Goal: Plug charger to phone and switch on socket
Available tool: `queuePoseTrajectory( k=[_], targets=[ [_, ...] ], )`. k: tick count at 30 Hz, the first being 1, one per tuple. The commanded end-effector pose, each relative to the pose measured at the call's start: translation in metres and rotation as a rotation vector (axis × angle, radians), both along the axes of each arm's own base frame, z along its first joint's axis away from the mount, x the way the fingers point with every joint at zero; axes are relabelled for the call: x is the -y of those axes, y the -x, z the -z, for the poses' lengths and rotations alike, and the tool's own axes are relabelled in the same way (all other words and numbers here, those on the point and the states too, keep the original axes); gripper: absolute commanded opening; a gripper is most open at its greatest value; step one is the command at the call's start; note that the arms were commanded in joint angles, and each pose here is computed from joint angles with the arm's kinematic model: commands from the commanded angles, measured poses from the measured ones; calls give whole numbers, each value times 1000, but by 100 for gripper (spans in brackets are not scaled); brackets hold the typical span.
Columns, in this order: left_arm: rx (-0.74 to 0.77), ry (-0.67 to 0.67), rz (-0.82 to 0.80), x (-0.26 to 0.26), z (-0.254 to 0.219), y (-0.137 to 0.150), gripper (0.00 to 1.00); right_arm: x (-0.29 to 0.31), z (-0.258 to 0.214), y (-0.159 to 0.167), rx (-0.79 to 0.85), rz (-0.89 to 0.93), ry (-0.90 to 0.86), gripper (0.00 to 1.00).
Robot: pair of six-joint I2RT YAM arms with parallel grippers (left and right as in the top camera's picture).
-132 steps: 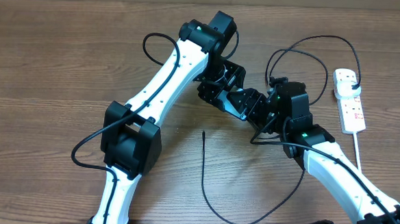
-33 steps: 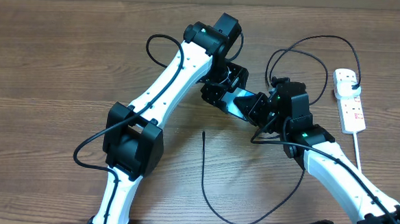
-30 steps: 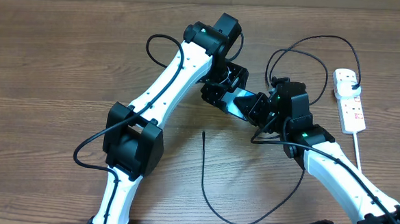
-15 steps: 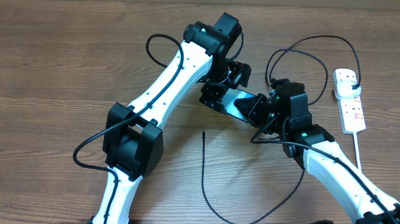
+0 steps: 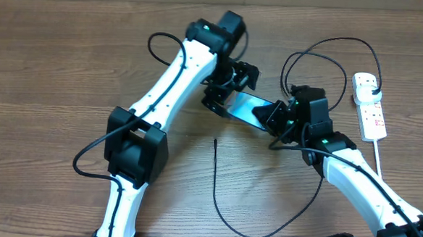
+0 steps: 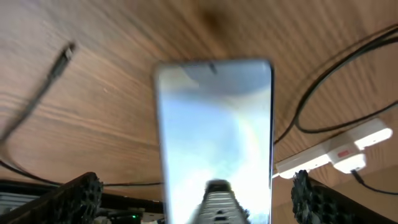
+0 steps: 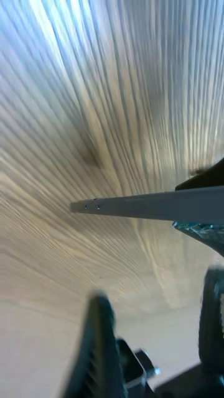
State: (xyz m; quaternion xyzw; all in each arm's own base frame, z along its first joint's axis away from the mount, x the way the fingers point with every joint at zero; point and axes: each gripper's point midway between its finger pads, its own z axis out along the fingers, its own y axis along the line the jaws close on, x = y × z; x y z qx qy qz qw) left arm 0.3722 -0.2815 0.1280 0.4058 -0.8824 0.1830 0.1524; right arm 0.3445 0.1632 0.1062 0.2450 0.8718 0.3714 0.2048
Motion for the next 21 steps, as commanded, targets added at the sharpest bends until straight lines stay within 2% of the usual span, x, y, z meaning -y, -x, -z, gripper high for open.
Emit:
queuePoseTrajectory(
  k=[1, 4, 7, 12, 17, 21],
  targets=[
    [89, 56, 83, -20, -10, -21, 100, 18, -8, -12, 21, 55, 10, 4],
    [130, 78, 122, -34, -12, -30, 100, 30, -6, -14, 7, 85, 10, 4],
    [188, 173, 173, -39, -21, -41, 100, 40, -8, -19, 0, 118, -21, 4],
    [277, 355, 188, -35, -43, -62, 100, 40, -26, -27, -32, 174, -199, 4],
    [355, 440, 215, -24, -57, -73, 100, 34, -51, -38, -55, 242, -384, 4],
    [357, 524, 198, -12, -70, -75, 100, 38, -66, -51, -37, 324, -470, 4]
  ],
)
